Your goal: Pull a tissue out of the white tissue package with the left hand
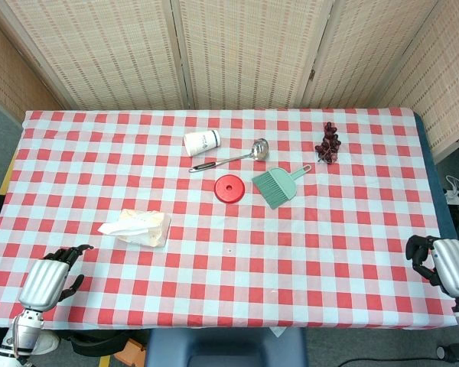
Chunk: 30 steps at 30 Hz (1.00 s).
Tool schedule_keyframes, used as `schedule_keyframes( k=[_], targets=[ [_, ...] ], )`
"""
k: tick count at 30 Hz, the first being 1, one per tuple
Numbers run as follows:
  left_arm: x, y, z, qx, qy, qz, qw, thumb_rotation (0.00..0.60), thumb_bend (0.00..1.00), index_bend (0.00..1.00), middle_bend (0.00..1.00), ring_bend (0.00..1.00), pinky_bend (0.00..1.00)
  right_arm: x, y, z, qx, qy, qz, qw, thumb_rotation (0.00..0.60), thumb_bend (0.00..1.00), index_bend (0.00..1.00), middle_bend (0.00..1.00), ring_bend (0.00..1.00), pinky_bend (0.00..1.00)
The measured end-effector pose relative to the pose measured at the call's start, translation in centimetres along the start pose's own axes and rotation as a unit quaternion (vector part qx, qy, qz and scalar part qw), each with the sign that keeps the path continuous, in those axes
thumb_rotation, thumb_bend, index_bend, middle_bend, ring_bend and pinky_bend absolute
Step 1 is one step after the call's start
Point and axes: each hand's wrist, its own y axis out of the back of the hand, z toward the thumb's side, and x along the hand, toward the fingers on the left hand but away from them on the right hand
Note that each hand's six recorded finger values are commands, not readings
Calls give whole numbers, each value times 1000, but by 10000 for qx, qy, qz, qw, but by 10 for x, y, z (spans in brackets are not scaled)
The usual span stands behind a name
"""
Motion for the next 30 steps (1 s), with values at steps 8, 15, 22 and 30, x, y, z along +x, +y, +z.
schedule_keyframes(
  k=[8, 15, 22, 30],
  targets=[
    [0, 1, 0, 93, 15, 42, 9999, 600, 375, 235, 367, 355, 516, 1, 0, 0, 8, 1, -18, 10000, 600, 1000, 946, 804, 650, 858],
    [8, 11, 2, 249, 78, 409, 9988, 600, 374, 205, 662, 733, 912, 3, -2, 2, 22, 34, 43, 10000, 600, 1000, 946, 804, 650, 858],
    [34, 16, 20, 227, -120, 554, 9981, 600, 373, 190, 925, 936, 1000, 1, -2, 1, 22, 36, 67, 10000, 600, 1000, 946, 805, 650, 858],
    [67, 8, 54, 94, -377, 424, 9983, 600, 373, 208, 946, 950, 1000, 2, -2, 1, 16, 36, 65, 10000, 600, 1000, 946, 804, 650, 859]
  ],
)
